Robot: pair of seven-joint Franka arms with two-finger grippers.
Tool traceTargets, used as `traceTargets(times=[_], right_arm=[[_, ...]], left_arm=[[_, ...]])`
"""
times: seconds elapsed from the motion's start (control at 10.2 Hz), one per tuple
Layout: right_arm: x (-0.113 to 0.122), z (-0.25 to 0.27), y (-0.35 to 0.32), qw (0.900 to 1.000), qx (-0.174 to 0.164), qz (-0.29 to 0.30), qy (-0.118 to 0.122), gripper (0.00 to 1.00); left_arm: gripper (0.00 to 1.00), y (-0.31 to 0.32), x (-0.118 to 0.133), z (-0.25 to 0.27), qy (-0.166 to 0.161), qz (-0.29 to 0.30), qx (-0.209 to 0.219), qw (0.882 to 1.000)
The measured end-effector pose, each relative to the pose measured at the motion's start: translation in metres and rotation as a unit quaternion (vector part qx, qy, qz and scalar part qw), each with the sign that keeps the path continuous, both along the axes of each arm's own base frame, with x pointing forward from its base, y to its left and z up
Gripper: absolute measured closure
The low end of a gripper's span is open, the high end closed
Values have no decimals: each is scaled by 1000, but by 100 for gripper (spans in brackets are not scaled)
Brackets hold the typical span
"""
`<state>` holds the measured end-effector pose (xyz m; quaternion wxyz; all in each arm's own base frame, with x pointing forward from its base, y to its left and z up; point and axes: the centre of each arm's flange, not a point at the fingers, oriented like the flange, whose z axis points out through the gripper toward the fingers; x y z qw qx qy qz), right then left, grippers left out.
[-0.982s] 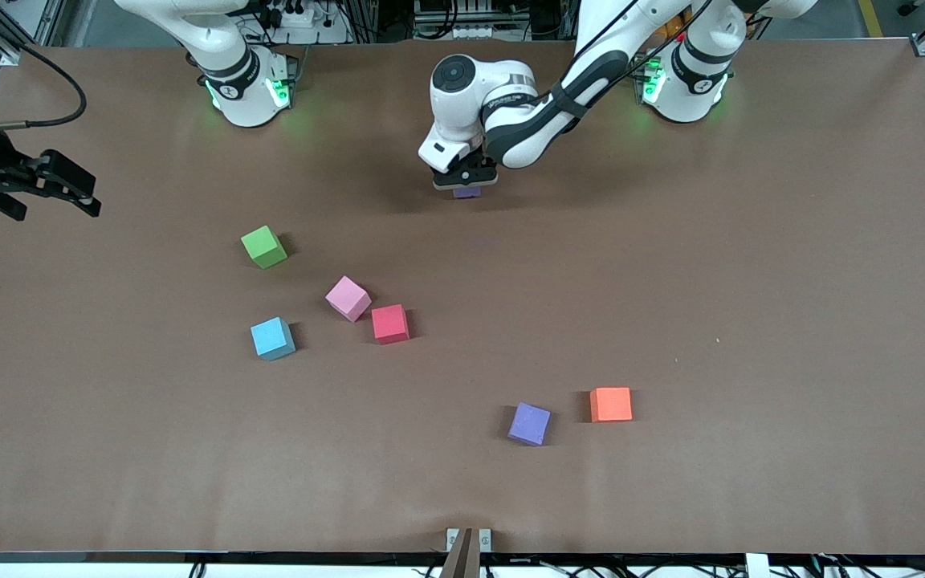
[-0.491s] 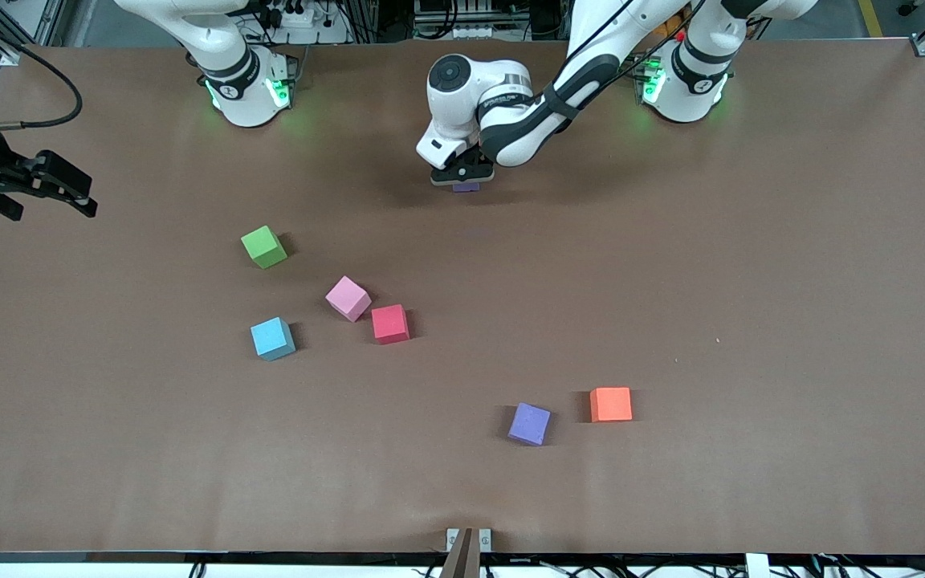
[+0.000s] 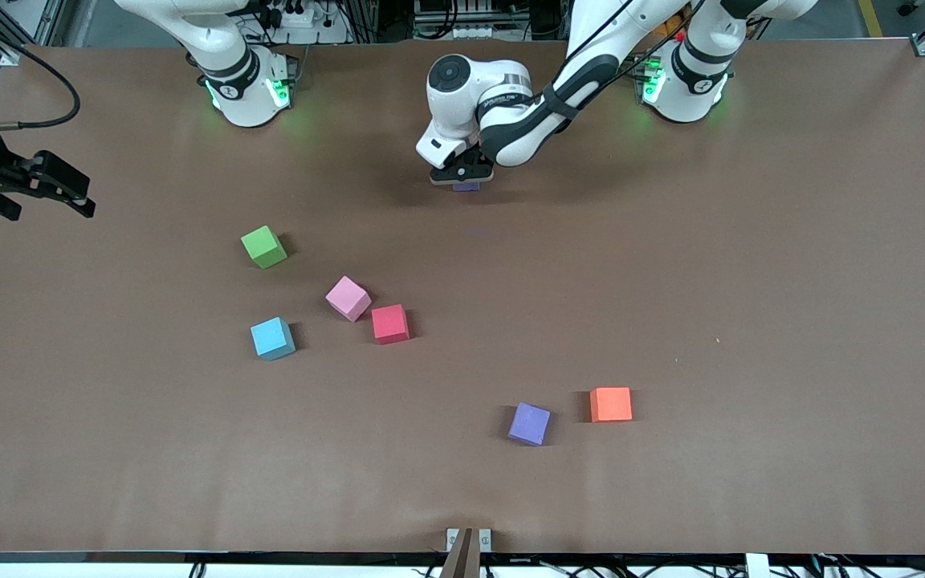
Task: Arrange blocks into number 1
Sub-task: 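Set the purple block against the pink block and open the left gripper, then move the left gripper to the orange block and lower around it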
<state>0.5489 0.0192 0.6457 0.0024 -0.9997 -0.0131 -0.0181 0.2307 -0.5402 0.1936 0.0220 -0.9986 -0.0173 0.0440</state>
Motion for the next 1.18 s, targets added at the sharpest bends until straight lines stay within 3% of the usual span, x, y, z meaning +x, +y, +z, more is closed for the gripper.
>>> traceTargets(times=[0.1,0.39,0.79,0.98,1.18], right_arm=[[0,0,-1,1000,0,-1,0,0],[0,0,-1,1000,0,-1,0,0],[0,0,-1,1000,0,-1,0,0],[0,0,-2,1000,0,-2,0,0],[0,0,-4,1000,0,-3,0,0]], left_arm=[[41,-1,-3,0,0,-3,0,1000],[1,-8,-15,1,-1,-2,-1,1000],[0,-9,10,29,-28,17,3,999],[0,4,55,51,-49,56,4,997],[0,30,124,71,-62,113,3,992]])
